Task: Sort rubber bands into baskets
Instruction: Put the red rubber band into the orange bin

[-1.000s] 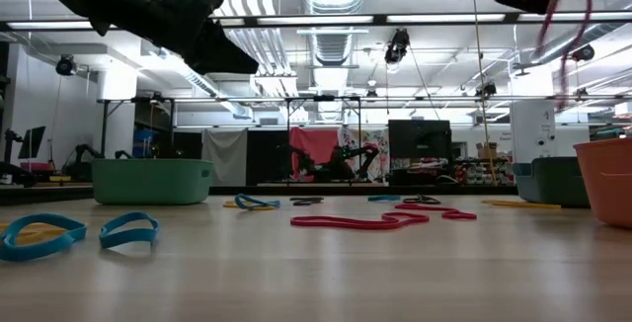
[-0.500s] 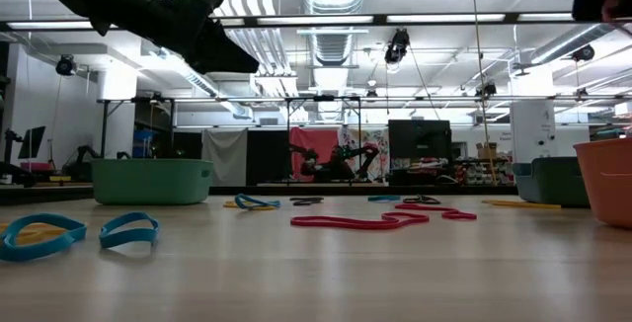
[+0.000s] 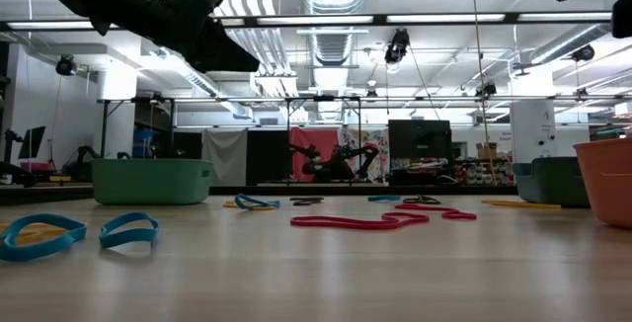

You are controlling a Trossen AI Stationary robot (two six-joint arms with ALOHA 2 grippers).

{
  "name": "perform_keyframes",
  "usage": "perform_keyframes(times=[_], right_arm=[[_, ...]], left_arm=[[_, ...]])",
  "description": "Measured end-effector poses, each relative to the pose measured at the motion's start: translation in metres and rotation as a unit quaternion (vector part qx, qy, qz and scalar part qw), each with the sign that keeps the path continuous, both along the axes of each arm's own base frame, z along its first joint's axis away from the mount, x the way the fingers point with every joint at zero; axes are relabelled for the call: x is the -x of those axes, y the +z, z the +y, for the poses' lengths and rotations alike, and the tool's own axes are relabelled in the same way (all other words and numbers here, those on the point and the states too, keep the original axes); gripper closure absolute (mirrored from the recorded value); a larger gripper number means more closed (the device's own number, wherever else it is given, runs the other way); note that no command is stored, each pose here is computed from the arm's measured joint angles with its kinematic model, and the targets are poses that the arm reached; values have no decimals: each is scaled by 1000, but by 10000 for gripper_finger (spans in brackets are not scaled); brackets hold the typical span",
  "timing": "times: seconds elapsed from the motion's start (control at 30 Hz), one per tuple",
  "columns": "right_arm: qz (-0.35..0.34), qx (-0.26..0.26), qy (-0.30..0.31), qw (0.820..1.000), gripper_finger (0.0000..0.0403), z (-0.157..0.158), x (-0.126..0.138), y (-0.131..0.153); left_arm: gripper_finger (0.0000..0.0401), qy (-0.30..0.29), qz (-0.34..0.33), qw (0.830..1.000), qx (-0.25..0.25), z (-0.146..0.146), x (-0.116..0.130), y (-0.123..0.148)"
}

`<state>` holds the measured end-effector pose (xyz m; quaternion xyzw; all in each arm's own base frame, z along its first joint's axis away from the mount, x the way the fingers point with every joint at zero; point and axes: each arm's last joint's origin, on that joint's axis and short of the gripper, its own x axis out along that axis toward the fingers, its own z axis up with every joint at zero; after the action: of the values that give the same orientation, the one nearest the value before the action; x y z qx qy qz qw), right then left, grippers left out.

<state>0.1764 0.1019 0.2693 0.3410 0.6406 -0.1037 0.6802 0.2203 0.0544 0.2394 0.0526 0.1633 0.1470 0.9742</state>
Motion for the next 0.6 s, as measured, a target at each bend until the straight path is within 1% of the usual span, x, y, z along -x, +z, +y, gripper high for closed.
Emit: perform_keyframes(times=[0.2, 0.6], right_arm=[[23, 7, -1, 1000, 391, 3, -5, -8], [49, 40, 50, 997, 391, 11, -20, -30]], left_arm=[[278, 27, 2, 1000, -9, 2, 1, 0], [278, 28, 2, 1000, -9, 2, 1, 0]])
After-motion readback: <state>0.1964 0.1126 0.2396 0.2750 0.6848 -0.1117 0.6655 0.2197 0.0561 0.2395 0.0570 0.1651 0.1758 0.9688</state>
